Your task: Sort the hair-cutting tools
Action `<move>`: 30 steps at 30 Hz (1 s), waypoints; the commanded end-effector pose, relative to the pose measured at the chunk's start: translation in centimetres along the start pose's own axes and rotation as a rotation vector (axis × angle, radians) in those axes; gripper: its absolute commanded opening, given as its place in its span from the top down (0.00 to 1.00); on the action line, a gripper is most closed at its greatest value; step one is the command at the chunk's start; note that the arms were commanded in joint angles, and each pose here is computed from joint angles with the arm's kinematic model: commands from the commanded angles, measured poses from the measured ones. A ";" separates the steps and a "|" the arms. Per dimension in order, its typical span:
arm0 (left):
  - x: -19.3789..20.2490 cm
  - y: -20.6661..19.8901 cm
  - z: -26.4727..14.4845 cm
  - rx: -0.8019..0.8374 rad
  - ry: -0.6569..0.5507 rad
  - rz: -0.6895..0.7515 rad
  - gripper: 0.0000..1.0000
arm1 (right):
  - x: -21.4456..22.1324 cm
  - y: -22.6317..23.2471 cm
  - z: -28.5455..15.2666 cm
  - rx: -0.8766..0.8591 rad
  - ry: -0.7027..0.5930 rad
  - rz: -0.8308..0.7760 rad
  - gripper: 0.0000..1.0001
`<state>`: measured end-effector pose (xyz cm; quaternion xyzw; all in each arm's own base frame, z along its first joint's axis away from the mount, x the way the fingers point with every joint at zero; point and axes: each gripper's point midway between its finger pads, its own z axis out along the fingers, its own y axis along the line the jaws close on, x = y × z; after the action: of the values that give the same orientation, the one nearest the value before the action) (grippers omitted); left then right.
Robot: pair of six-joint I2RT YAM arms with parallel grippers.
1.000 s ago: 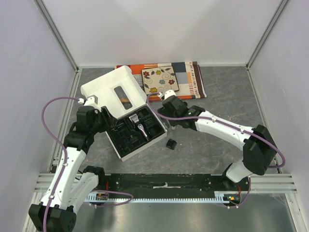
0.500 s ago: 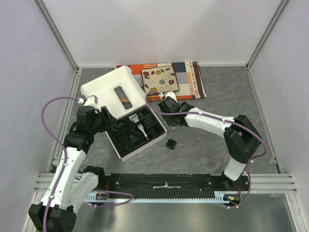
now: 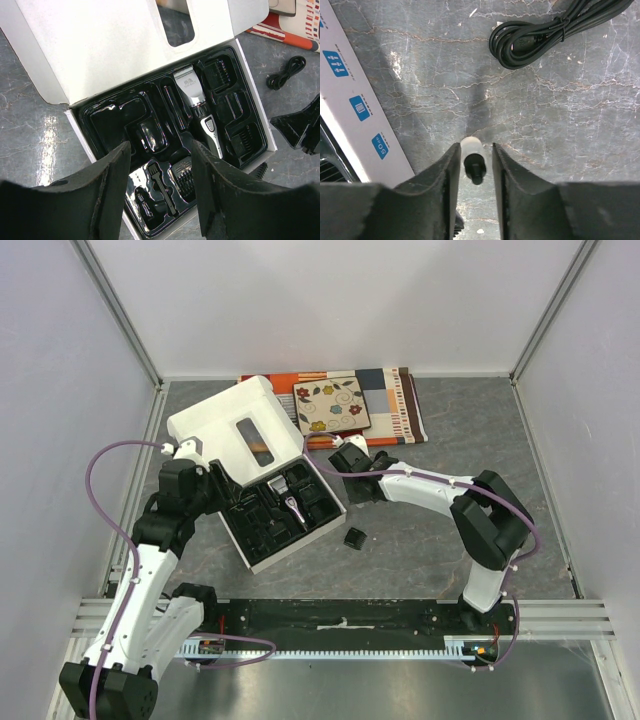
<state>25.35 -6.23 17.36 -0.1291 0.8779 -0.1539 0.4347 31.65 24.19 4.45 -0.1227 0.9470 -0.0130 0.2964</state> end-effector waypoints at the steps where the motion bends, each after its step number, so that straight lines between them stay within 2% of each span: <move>1: -1.1 -0.6 -0.2 0.015 -0.035 -0.010 0.42 | -0.3 0.1 0.3 -0.006 -0.011 0.027 0.66; 6: -1.1 -0.6 -0.3 0.016 -0.037 -0.012 0.42 | -0.5 0.1 -0.3 -0.015 -0.016 0.032 0.87; 10: -1.1 -0.6 -0.3 0.017 -0.039 -0.009 0.42 | -1.4 -0.2 -1.8 -0.022 -0.041 0.040 0.97; 17: -1.4 -0.7 -0.7 0.023 -0.059 -0.008 0.42 | -4.4 -0.5 -6.9 -0.063 -0.120 0.038 1.00; 24: -1.2 -1.3 -1.0 0.060 -0.055 -0.006 0.42 | -7.5 4.8 -14.3 -0.218 -0.238 -0.015 1.00; 28: -0.5 -3.8 -1.6 0.206 -0.013 0.037 0.42 | -8.0 8.4 -16.9 -0.305 -0.256 -0.055 1.00; 30: 0.4 -6.8 -2.8 0.392 0.041 0.059 0.42 | -8.3 10.2 -18.3 -0.379 -0.259 -0.069 1.00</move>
<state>24.75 -7.68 18.42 -0.1056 0.8706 -0.1951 0.4391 27.15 32.97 21.00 -0.1870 0.8900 0.1312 0.3945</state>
